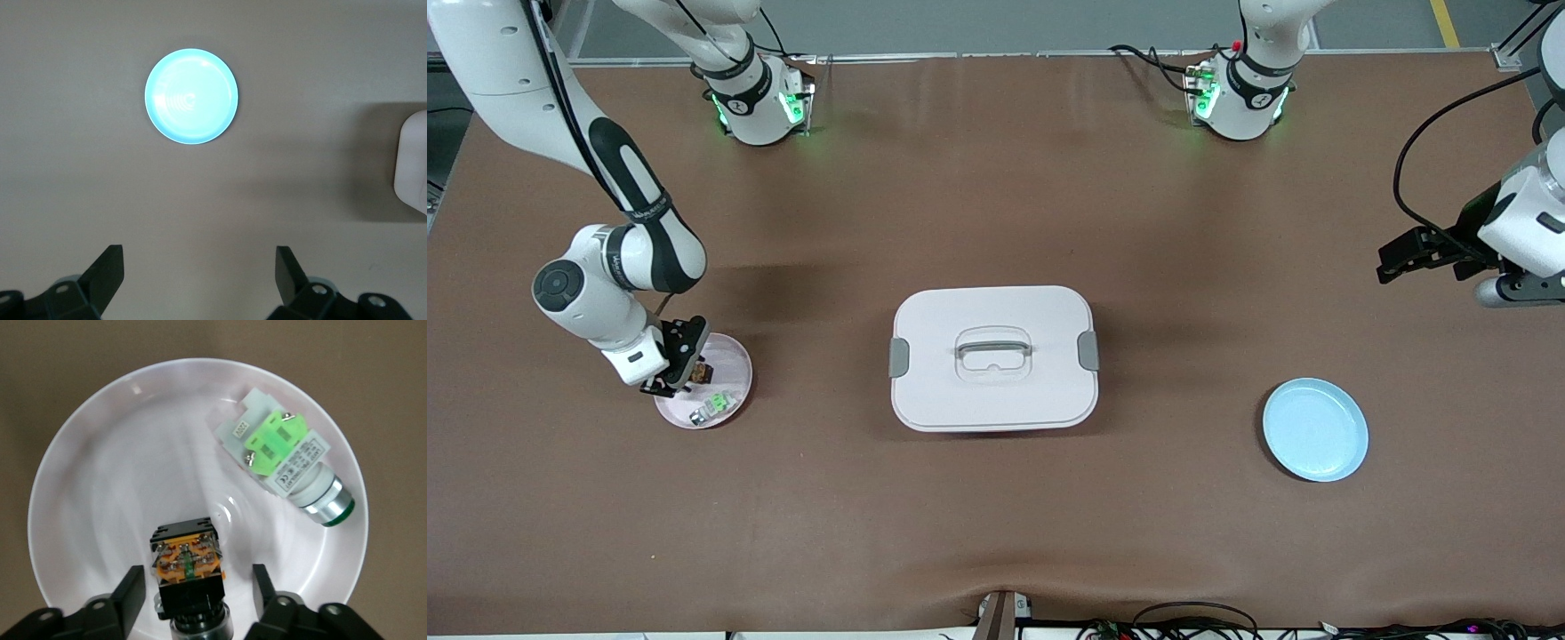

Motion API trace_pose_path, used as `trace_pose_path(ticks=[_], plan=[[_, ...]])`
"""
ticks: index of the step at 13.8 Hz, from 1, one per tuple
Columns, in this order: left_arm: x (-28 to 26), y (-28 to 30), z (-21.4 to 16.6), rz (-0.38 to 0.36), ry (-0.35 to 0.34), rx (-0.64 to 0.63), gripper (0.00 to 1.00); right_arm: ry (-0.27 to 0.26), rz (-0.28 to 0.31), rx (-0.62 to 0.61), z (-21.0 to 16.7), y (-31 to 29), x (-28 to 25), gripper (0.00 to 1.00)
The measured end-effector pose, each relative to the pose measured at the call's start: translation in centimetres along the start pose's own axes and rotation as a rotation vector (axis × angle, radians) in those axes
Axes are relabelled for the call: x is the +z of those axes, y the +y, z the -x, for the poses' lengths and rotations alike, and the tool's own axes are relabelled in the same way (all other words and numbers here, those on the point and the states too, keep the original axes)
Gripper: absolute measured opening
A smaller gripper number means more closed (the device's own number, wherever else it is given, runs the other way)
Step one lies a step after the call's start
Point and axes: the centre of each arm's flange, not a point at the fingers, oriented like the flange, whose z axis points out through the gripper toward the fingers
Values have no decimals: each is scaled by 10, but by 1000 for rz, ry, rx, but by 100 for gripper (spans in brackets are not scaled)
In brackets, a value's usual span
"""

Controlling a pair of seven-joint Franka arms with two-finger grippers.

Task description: Transfer orange switch to right arm and place

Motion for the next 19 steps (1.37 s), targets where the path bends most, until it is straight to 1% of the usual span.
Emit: trace_pose_path(ticks=[1, 2, 3, 7, 9, 12, 14, 19], plan=[[1, 0, -1, 1, -2, 0, 100, -3, -18, 0, 0, 3, -3, 86], [1, 0, -1, 2, -1, 0, 100, -9, -48, 3, -1, 9, -7, 97], [0, 0, -1, 2, -1, 0, 100, -15, -80, 10, -1, 16, -16, 100], [0, 3, -1, 2, -1, 5, 100, -51, -211, 103, -8, 46, -83, 100], [0, 4, -1, 2, -2, 8, 100, -70, -248, 170, -13, 52, -117, 100], [3, 16, -1, -9, -6, 24, 100, -97, -262, 292, -24, 55, -161, 100], [5, 21, -2, -22, -8, 26, 100, -121, -283, 376, -26, 59, -194, 100], [1, 28, -2, -32, -1, 32, 100, -175, -285, 632, -21, 76, -298, 100]])
